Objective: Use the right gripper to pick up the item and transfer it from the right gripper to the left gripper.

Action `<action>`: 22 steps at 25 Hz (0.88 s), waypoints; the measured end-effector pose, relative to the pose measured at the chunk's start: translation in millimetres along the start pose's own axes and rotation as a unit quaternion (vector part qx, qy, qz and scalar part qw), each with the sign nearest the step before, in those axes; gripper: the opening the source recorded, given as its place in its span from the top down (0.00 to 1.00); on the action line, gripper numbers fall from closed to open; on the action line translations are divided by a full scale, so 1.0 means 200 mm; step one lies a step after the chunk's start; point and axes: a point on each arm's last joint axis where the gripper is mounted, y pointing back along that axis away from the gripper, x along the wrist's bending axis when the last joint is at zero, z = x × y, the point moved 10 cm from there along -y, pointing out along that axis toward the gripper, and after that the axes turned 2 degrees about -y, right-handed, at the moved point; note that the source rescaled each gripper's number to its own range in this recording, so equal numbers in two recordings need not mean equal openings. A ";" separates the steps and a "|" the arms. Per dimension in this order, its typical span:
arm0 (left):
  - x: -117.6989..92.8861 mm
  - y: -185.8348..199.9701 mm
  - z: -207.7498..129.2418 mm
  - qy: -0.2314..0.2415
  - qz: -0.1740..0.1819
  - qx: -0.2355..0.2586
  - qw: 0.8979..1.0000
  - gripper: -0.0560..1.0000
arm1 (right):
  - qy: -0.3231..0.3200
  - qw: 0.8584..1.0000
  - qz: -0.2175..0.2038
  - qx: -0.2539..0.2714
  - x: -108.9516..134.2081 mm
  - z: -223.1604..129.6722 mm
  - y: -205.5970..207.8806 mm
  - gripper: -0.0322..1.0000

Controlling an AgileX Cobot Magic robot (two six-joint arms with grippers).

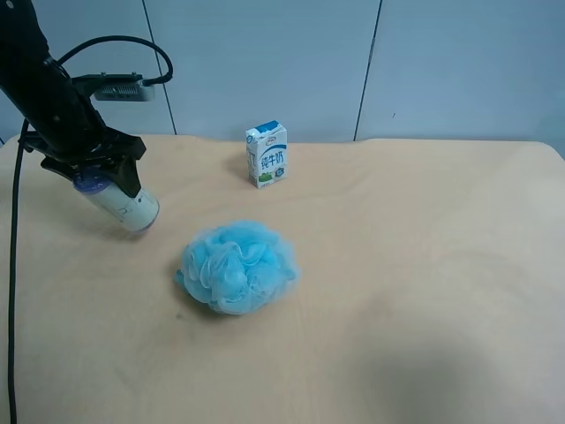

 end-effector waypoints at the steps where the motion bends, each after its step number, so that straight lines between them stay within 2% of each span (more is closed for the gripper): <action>1: 0.01 -0.01 0.01 0.001 0.005 -0.003 1.000 0.94 | 0.000 1.000 0.000 0.000 0.00 0.00 0.00 0.22; 8: 0.13 -0.04 -0.01 0.008 0.064 0.008 0.998 0.94 | 0.000 1.000 0.000 0.000 0.00 0.00 0.00 0.22; 14: 0.14 -0.05 -0.02 0.011 0.069 0.018 0.997 0.94 | 0.000 1.000 0.000 0.000 0.00 0.00 0.00 0.22; 19: 0.14 -0.13 -0.08 0.012 0.067 0.055 0.996 0.94 | 0.000 1.000 0.000 0.000 0.00 0.00 0.00 0.22; 22: 0.14 -0.15 -0.08 0.015 0.064 0.057 0.996 0.94 | 0.000 1.000 0.000 0.000 0.00 0.00 0.00 0.22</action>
